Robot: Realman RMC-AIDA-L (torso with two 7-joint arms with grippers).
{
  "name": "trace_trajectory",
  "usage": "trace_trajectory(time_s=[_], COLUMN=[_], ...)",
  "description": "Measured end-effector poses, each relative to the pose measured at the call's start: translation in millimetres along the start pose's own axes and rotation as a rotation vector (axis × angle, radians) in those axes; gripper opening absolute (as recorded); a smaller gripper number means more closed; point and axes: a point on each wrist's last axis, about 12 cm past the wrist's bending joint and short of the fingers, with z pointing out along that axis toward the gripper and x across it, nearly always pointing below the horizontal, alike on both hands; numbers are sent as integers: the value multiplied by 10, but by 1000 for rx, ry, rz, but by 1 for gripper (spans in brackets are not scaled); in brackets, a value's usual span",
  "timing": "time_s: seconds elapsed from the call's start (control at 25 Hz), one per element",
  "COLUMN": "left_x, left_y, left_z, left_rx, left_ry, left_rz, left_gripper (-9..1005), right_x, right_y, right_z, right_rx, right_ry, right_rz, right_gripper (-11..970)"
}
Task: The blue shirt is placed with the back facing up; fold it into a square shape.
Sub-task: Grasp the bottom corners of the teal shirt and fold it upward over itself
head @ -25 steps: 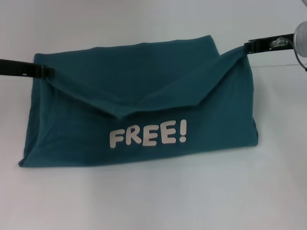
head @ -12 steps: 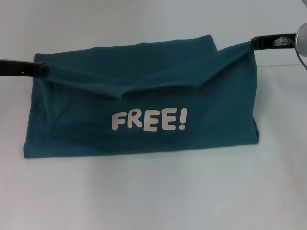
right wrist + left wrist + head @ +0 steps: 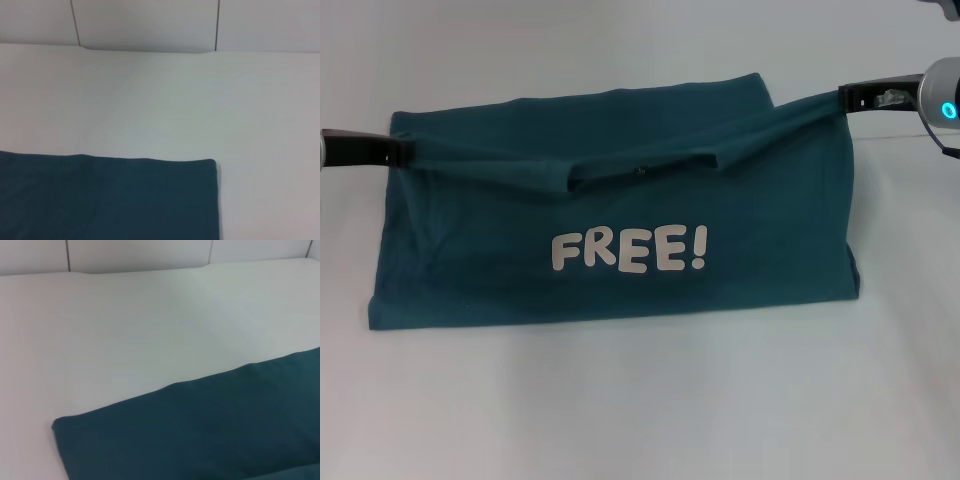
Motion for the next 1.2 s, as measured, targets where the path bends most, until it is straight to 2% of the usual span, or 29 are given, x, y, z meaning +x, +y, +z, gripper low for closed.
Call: trace_trajectory(time_s=[0.4,0.76,0.92,1.12,1.2], left_x=[107,156,166,150,142], left_y=[-120,-100,-78,-86,-94], left_z=[141,185,181,184,187], left_rx=[-64,-105,-118,-118,-116], left_ry=[-24,-41,-45,-44,-45], left_rz=[34,10,2,18,21], left_gripper=[73,74,74,255,360], right_x=[86,46,50,53,56], right_y=[109,124,118,143,147], right_z=[99,107,110,120,121], right_rx=[11,15,19,15,14], right_ry=[1,-20,-23,-23,-23], right_rz=[-33,-17,-9,-7,-6], right_gripper=[24,29,190,372,443])
